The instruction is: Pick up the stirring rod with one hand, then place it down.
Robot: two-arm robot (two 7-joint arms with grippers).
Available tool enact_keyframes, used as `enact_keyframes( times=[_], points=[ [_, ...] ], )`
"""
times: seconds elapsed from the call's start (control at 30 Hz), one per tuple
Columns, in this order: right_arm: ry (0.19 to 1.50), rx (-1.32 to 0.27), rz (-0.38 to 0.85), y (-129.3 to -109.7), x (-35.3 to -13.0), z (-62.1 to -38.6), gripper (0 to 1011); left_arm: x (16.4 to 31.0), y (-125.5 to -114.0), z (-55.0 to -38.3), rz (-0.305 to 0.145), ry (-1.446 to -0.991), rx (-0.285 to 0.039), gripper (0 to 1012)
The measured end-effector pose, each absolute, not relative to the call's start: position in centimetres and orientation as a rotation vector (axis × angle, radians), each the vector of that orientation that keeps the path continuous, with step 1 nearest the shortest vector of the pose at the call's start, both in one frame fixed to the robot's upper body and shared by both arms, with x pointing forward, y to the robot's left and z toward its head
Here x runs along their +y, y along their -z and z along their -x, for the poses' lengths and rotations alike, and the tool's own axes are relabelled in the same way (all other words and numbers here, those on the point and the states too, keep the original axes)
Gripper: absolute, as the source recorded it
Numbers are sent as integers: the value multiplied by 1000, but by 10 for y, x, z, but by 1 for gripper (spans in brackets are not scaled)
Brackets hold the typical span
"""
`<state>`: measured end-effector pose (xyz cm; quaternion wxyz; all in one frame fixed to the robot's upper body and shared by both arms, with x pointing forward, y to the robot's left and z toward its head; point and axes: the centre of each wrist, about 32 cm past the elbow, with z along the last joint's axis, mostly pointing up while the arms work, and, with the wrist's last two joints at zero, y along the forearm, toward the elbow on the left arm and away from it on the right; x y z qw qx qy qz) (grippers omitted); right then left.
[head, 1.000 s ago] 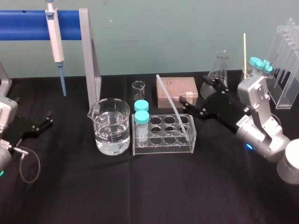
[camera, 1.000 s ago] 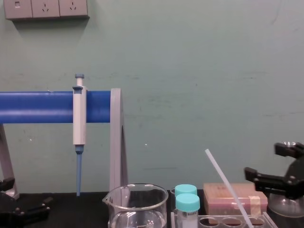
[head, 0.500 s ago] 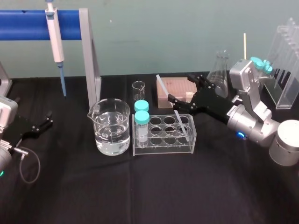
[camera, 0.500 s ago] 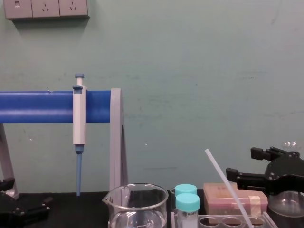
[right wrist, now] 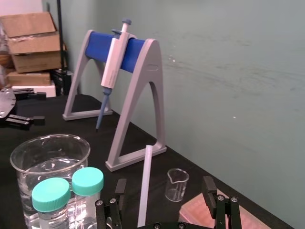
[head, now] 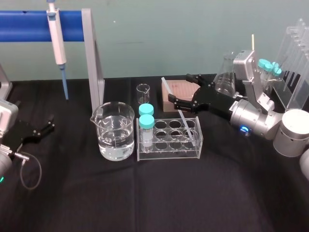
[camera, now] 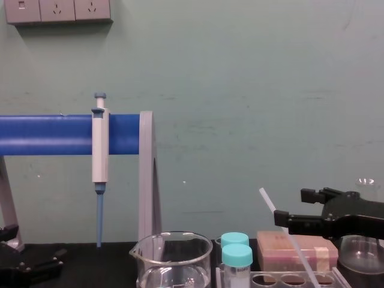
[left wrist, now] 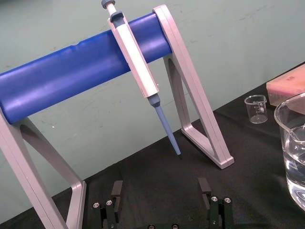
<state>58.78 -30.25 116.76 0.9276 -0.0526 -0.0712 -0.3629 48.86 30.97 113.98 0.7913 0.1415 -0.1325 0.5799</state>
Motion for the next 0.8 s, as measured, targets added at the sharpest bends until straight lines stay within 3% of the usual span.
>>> enact_keyframes(
  times=[0.8],
  points=[
    [668,-65,140,-1161,-295,-613,1003,310,-1140,-489,-304,-1248,-285,1000]
  ],
)
